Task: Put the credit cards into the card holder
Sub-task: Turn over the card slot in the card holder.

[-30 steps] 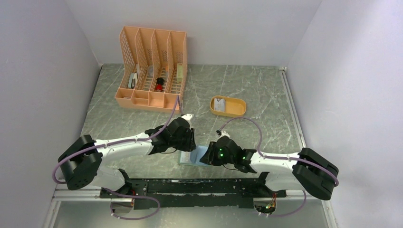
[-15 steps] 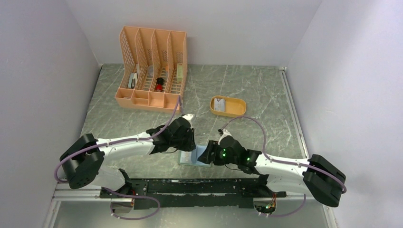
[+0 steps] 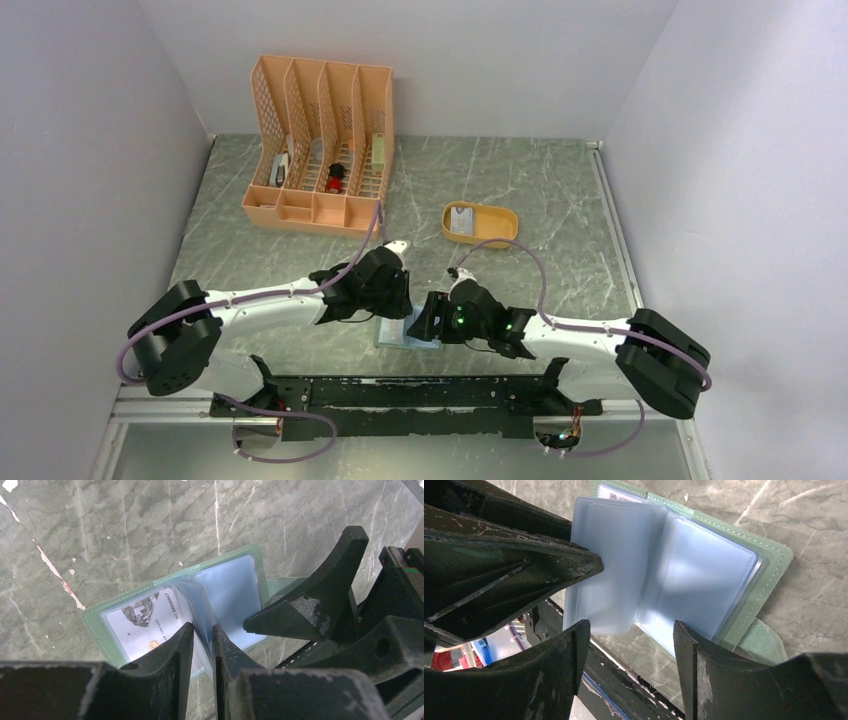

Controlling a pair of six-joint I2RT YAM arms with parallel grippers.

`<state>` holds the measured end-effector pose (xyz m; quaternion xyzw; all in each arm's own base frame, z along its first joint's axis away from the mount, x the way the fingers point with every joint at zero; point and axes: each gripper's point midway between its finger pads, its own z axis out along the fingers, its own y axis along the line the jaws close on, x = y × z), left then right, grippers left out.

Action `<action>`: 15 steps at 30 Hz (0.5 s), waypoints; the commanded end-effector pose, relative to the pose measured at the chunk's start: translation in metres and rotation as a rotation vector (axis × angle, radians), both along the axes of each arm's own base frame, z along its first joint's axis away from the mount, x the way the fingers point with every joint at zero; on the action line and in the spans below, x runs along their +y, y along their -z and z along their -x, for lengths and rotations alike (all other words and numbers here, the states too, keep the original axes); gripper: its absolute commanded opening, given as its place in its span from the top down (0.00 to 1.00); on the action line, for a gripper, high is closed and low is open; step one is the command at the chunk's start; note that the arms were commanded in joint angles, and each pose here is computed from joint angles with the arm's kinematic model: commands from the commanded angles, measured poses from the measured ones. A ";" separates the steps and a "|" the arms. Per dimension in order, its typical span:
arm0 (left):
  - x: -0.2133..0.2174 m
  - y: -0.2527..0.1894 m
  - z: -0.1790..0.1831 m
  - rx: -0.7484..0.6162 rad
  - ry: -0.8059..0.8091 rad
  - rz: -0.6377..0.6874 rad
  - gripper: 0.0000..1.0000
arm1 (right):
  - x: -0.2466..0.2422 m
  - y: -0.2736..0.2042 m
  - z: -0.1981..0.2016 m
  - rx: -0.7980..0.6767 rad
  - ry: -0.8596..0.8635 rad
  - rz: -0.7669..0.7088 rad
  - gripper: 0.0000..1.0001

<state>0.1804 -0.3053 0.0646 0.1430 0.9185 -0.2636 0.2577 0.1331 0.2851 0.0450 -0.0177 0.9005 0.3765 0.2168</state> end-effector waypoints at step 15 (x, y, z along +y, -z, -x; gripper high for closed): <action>-0.018 -0.007 0.001 -0.006 0.049 0.039 0.76 | 0.016 -0.023 -0.009 -0.050 0.006 -0.061 0.30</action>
